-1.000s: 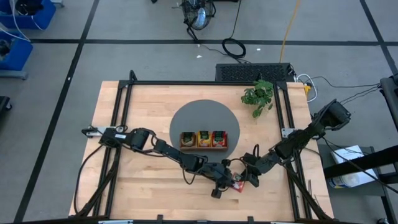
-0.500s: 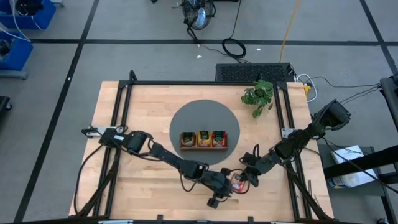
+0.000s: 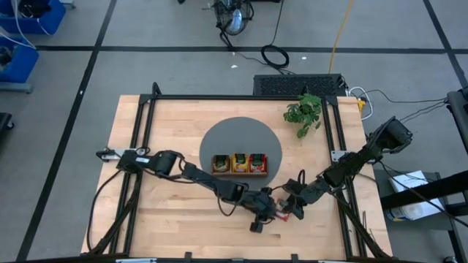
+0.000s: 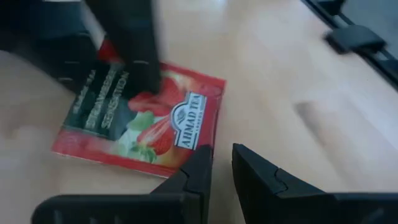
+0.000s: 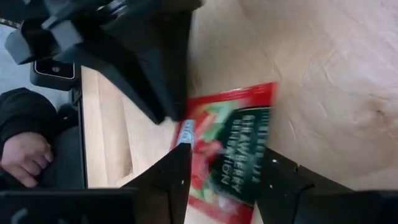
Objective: Pick & Place Tea
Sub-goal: Put the red tea bag into the right section of the wooden organizer
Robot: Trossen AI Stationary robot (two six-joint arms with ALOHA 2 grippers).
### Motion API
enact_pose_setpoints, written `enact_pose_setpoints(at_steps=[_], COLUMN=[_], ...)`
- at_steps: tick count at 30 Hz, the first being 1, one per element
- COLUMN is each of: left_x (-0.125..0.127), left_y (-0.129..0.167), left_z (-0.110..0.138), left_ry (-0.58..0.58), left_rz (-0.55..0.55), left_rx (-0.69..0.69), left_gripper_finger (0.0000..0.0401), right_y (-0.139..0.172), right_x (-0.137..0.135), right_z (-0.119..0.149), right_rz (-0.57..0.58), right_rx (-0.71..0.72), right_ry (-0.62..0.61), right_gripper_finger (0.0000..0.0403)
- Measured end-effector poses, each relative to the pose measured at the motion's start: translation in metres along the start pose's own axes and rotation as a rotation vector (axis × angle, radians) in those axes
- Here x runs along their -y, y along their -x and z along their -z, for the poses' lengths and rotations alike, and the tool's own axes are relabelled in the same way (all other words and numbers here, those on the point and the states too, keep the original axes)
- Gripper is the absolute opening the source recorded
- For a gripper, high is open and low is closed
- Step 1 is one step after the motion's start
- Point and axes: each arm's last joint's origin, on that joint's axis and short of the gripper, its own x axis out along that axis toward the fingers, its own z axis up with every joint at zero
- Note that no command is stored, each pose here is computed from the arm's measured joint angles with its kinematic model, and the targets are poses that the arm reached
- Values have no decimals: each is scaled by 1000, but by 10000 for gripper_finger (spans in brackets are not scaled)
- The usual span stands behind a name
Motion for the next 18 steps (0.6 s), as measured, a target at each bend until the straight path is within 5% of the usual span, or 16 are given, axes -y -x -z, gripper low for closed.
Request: enact_pose_setpoints(at_steps=[10,18], left_x=[-18,-16], left_y=[-1,-1], left_z=[2,3], left_ry=[43,27], left_rz=[-29,-28], left_rx=[11,8], left_gripper_finger=[71,71], right_y=[0,0], right_x=[1,2], right_z=[0,-2], right_rz=[10,46], right_rx=[5,72], right_ry=[60,127], right_gripper_finger=[131,20])
